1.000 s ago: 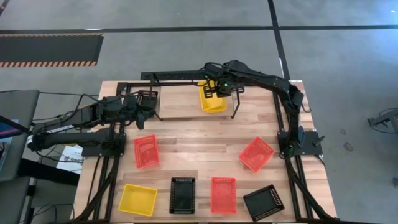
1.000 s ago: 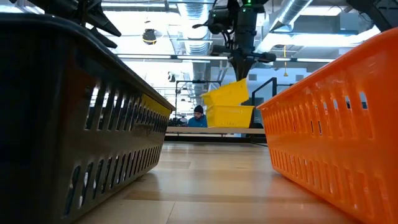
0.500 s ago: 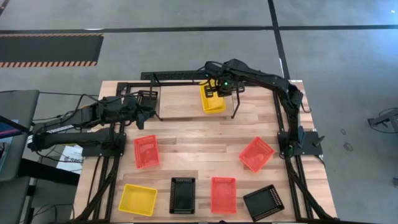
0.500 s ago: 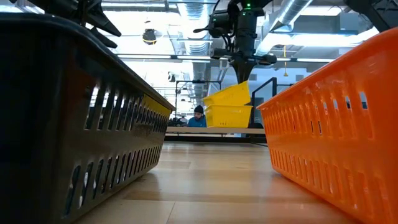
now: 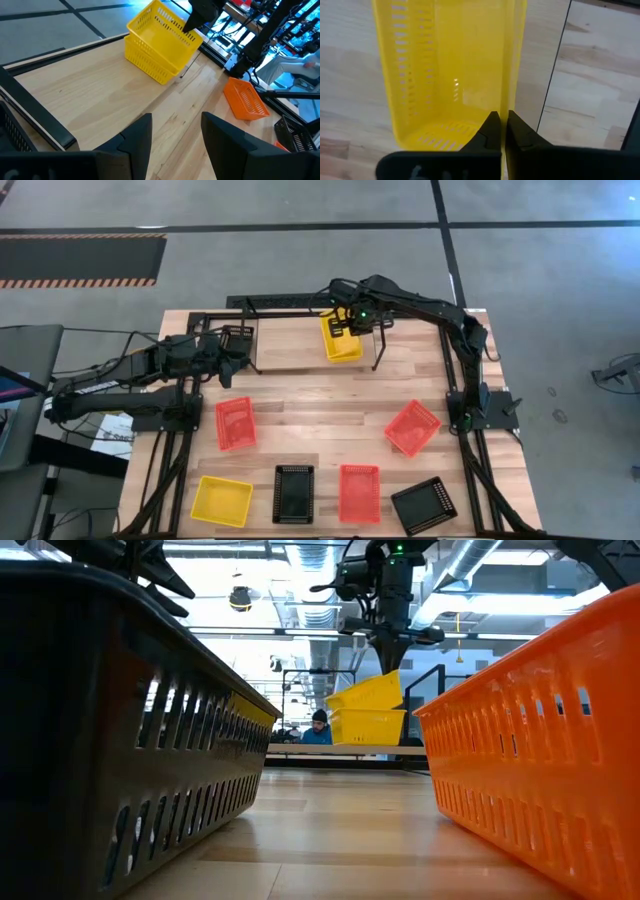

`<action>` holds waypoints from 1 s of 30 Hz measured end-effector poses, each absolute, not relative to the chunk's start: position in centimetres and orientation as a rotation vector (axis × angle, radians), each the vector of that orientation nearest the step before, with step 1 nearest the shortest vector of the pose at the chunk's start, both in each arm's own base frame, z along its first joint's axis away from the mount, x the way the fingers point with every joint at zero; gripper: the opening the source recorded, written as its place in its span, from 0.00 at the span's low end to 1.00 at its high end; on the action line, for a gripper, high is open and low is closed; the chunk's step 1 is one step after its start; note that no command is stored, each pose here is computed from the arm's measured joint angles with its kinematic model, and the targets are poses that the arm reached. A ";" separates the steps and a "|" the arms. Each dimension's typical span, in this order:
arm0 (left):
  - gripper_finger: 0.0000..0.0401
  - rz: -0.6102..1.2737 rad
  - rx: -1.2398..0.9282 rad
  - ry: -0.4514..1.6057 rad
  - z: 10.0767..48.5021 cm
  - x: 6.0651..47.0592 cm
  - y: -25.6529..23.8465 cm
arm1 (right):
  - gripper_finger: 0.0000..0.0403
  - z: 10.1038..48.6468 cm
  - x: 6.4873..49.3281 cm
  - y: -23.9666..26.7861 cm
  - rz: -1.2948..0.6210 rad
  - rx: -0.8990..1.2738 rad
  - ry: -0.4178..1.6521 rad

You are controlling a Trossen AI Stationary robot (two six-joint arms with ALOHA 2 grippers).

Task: Stack baskets on shelf by color
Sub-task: Stack the top yellow basket on the yellow basket on the shelf

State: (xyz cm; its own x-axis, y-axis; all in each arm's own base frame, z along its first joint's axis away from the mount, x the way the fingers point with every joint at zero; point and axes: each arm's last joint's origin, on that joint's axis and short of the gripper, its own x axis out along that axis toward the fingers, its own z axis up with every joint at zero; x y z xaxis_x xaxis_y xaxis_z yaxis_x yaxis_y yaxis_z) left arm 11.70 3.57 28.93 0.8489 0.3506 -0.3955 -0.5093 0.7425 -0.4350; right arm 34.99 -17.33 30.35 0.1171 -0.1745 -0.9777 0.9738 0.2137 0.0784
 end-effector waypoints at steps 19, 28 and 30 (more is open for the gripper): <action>0.39 0.480 -0.565 0.297 28.9 11.7 3.6 | 0.11 30.4 35.1 -17.1 -1.041 0.937 1.107; 0.39 0.480 -0.565 0.297 28.9 11.7 3.6 | 0.01 30.4 35.1 -17.0 -1.023 0.909 1.119; 0.39 0.480 -0.565 0.298 28.9 11.7 3.6 | 0.01 30.4 35.2 -16.8 -1.021 0.904 1.121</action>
State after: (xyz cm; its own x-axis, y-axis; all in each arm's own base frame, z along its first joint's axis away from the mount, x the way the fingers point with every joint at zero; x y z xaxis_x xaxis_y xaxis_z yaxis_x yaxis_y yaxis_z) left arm 11.70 3.57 28.93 0.8489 0.3508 -0.3953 -0.5100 0.7398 -0.4388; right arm 35.19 -16.84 30.43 0.1196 -0.1794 -0.9765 0.9555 0.2878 0.0641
